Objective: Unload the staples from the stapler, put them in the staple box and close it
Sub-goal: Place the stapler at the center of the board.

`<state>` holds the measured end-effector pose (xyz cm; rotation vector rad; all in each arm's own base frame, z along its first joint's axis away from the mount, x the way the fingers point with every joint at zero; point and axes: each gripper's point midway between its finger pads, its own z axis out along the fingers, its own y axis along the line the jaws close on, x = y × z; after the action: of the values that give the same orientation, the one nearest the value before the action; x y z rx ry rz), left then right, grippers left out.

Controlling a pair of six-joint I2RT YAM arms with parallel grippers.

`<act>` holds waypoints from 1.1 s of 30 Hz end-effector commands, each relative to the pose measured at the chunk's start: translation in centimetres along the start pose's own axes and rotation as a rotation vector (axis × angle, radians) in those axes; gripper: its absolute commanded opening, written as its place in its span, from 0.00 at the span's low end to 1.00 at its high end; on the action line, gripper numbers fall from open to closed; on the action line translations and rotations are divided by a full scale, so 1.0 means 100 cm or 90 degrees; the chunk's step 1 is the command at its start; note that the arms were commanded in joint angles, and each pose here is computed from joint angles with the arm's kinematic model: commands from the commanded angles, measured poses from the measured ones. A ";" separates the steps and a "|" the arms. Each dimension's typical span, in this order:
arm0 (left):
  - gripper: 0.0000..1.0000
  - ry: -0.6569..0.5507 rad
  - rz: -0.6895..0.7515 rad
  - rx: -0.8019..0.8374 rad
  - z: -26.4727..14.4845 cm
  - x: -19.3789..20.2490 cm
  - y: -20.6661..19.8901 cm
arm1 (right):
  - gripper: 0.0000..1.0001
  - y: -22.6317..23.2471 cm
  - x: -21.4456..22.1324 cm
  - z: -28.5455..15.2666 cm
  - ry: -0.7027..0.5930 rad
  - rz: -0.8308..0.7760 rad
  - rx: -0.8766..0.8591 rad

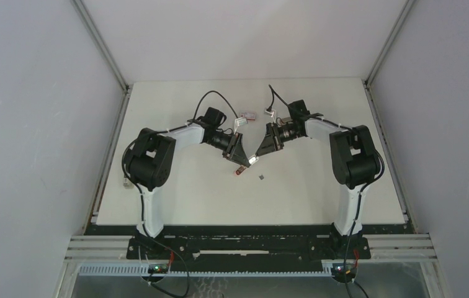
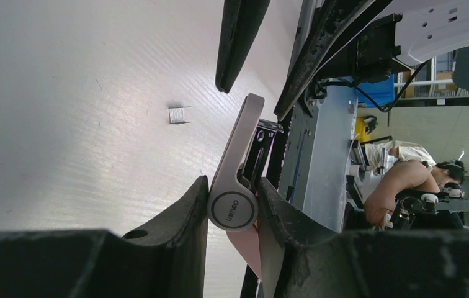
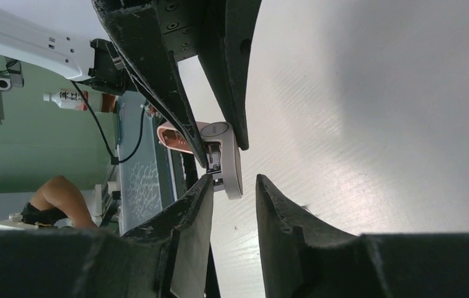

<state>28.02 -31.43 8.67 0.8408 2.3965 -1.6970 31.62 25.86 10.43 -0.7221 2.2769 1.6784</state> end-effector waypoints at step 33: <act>0.78 -0.042 0.081 -0.019 -0.024 -0.033 -0.018 | 0.00 -0.007 -0.005 0.003 0.010 0.035 -0.007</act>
<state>28.38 -31.18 9.21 0.8472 2.3784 -1.7048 30.95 25.92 9.71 -0.6974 2.3231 1.7513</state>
